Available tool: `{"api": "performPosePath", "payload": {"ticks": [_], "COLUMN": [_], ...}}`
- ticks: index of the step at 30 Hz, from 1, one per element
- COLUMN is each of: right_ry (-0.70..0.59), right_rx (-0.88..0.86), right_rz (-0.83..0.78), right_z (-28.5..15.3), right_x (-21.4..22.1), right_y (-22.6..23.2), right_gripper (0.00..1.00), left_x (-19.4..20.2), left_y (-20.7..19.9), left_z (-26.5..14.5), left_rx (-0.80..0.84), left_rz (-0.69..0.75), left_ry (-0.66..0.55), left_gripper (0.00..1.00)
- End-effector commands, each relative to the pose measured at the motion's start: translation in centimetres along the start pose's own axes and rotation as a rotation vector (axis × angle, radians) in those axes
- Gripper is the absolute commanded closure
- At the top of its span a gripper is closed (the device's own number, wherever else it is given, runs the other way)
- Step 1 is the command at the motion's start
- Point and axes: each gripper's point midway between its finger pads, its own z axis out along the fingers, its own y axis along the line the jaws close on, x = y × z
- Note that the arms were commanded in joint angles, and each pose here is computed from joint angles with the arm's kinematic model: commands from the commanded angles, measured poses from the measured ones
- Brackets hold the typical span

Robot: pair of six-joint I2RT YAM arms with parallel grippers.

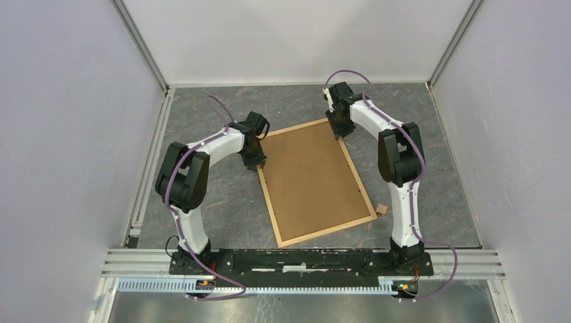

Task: Put the photo into the frame
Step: Install the photo frame at the center of the board.

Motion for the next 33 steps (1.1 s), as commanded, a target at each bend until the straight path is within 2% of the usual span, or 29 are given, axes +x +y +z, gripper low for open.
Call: {"api": "performPosePath", "payload": {"ticks": [1,13,26,29,33], "right_ry": [-0.086,-0.044,0.078,0.104,0.146], "right_rx": [0.020,0.019,0.234,0.239,0.165], "right_rz": [0.043,0.031,-0.049,-0.062,-0.068], "right_z": [-2.2,-0.8,2.2,3.0,4.8], "right_x": [-2.1,-0.9,2.9,4.1,5.7], "right_y": [-1.9,-1.7,-4.1,-3.9,-2.4], "right_gripper": [0.66,0.67,0.67,0.66,0.64], "left_x": [0.9,1.0,1.0,1.1,1.1], "left_y": [1.7,1.5,1.7,1.7,1.7], "left_z": [1.2,1.1,1.2,1.2,1.2], "left_rx": [-0.075,-0.074,-0.083,-0.080,-0.082], "left_rz": [0.015,0.018,0.025,0.025,0.026], "left_ry": [0.030,0.027,0.027,0.031,0.029], "left_gripper": [0.66,0.67,0.67,0.67,0.67]}}
